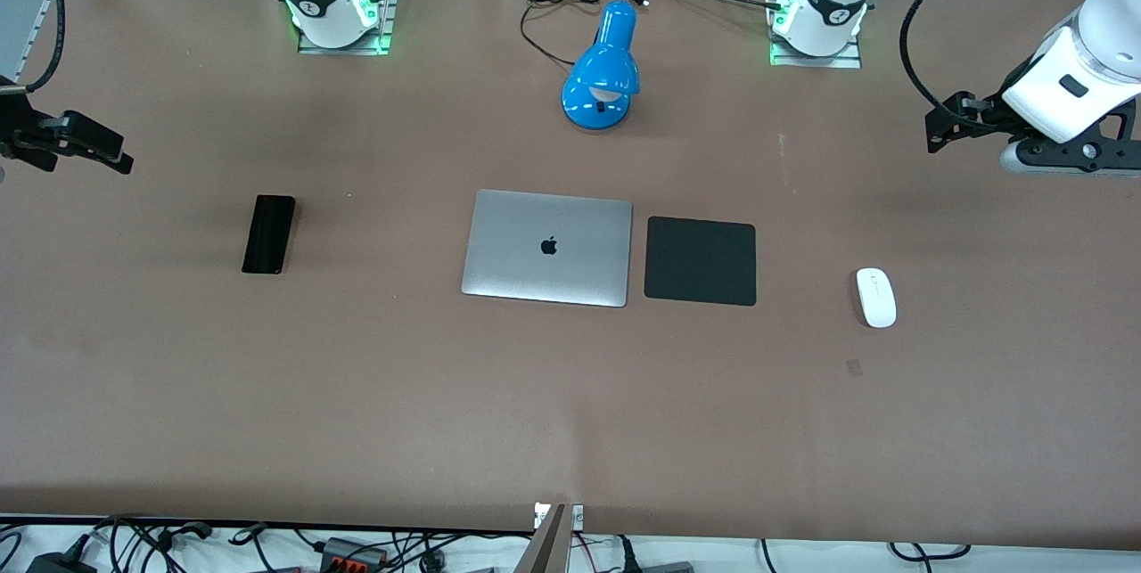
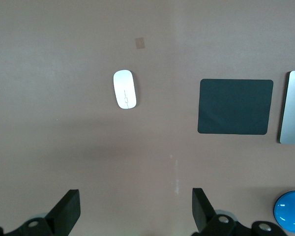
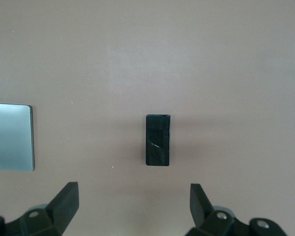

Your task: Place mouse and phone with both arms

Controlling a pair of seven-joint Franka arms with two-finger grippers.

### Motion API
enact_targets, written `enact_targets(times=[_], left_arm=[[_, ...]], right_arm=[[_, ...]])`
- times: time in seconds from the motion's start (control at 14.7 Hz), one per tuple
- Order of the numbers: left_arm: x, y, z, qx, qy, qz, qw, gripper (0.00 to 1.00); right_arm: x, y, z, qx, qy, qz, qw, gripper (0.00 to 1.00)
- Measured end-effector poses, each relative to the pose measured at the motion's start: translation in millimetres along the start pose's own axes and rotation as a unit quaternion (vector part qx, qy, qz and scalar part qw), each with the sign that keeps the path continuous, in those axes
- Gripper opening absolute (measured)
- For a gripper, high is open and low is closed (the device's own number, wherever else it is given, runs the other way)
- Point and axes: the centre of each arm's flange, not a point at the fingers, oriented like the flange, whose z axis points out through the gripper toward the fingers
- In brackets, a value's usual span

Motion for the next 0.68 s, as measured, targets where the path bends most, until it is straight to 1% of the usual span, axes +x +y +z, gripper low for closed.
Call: enact_targets(times=[0.68], left_arm=[[0.1,0.0,0.4,0.0,-0.001,0.0,1.0,1.0]], right_arm=[[0.7,0.1,3.4,0.0,-0.003,0.0,1.0,1.0]])
